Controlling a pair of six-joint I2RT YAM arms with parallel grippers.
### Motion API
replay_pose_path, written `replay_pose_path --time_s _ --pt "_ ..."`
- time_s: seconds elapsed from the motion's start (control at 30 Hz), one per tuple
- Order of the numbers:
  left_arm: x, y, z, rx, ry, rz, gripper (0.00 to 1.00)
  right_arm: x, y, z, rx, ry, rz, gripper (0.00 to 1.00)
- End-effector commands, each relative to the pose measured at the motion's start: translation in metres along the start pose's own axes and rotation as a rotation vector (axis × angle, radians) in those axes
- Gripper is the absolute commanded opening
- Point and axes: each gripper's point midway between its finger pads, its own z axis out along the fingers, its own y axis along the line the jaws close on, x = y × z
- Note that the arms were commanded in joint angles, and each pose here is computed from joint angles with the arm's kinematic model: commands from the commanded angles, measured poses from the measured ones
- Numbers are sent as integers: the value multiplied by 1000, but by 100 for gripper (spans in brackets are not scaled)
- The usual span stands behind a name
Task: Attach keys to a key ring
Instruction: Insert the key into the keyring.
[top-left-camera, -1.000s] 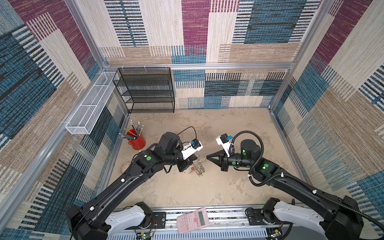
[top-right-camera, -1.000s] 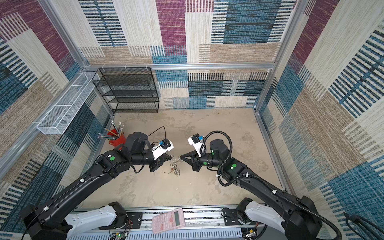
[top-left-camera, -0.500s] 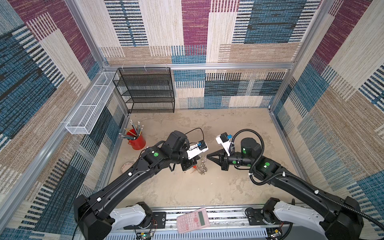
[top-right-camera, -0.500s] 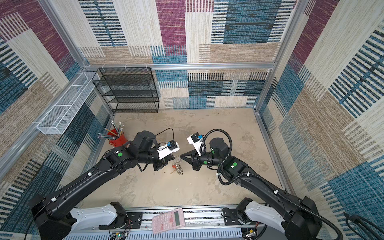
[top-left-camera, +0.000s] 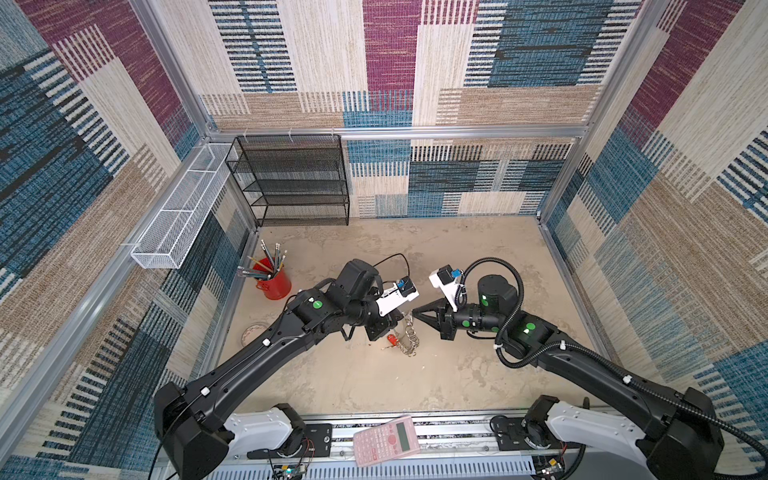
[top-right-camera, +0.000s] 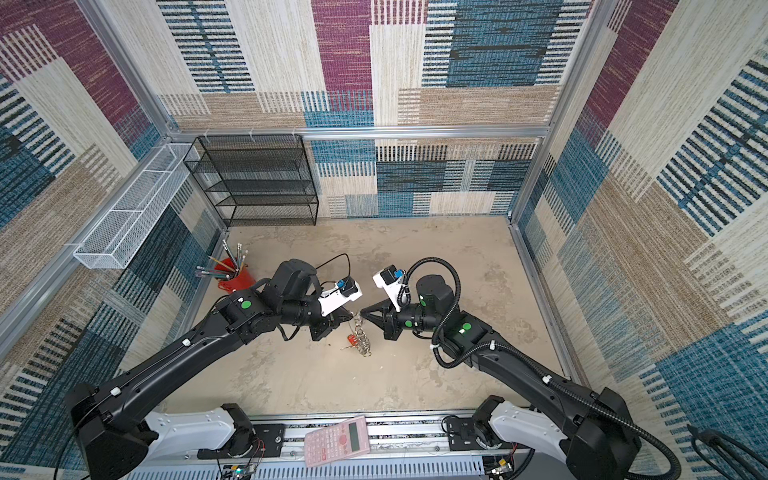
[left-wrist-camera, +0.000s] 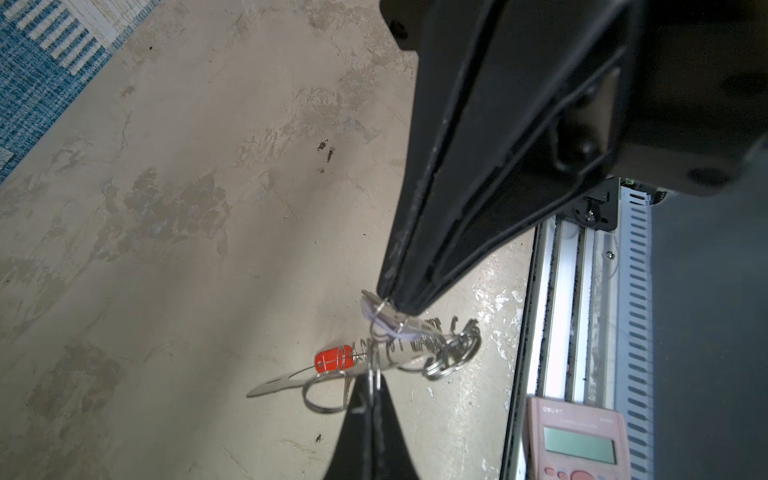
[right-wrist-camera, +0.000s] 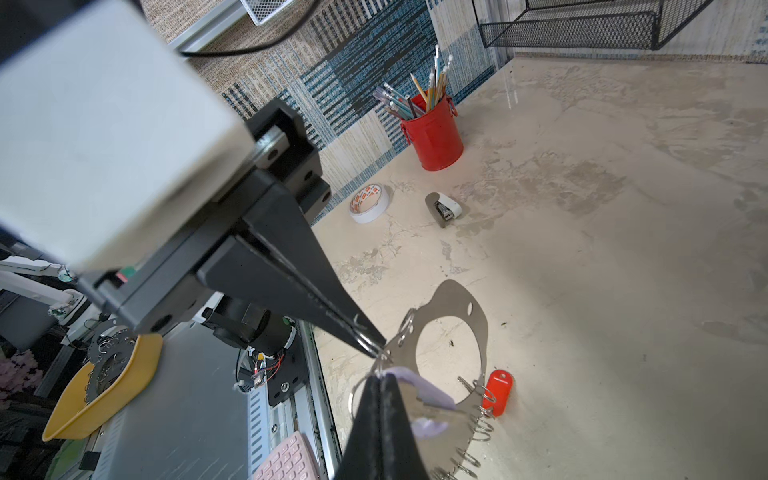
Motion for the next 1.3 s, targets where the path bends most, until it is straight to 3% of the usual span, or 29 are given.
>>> replay_pose_path --time_s 0.0,0.47,0.83,1.27 --pt "-7 -7 -2 37 -19 -29 0 -5 4 2 -21 -21 -31 0" --pt "-11 -13 5 101 -12 -72 0 1 1 10 -27 -7 -30 0" --pt "-1 -2 12 59 33 -125 0 8 -3 10 -11 -4 -23 0" --pt "-3 -2 9 76 13 -146 0 12 -7 12 0 -2 -17 0"
